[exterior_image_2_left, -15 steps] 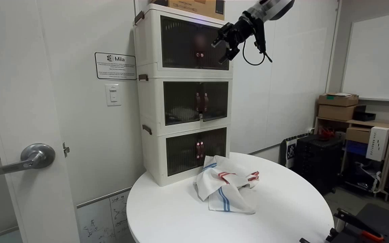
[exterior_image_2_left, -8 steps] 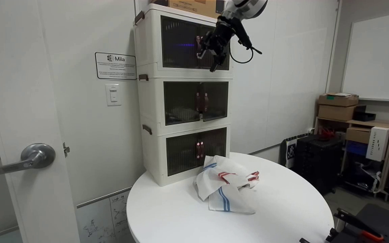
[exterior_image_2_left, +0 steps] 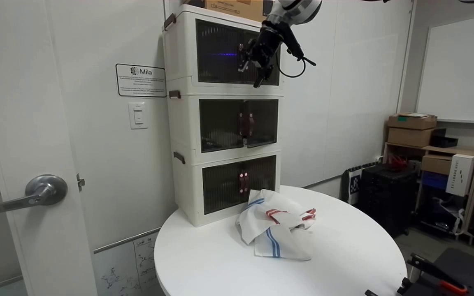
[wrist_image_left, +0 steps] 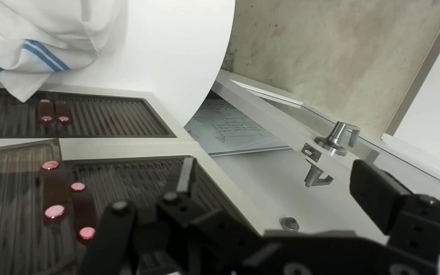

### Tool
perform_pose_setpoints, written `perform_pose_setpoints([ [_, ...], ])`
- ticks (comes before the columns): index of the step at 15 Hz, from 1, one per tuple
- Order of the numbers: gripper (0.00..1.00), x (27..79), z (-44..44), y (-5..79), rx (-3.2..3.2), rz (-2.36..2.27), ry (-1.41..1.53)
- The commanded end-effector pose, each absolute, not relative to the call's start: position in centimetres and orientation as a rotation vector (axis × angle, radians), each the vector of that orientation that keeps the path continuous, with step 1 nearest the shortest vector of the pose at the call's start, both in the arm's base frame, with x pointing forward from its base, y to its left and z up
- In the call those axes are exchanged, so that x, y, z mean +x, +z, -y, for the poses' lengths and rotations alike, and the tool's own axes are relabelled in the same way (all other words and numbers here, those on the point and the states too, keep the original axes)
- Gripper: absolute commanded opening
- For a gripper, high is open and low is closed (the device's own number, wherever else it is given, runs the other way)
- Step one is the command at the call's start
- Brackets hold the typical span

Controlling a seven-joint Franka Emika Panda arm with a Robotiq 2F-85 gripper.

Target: Open the doors of the second shelf of the cabinet

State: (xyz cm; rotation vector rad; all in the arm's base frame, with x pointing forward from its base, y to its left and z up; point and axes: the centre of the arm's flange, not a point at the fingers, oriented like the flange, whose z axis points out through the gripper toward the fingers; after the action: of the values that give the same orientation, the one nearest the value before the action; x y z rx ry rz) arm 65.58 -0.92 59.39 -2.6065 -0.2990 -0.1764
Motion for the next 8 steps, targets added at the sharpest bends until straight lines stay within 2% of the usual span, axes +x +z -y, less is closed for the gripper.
perform_pose_setpoints([
  [1, 1.00, 66.2, -1.0, 57.7, -2.667, 0.125, -0.096],
  [4, 1.00, 67.0, -2.7, 56.4, -2.661, -0.074, -0.007],
  [8, 1.00, 68.7, -3.9, 56.0, -2.650, -0.362, -0.116],
])
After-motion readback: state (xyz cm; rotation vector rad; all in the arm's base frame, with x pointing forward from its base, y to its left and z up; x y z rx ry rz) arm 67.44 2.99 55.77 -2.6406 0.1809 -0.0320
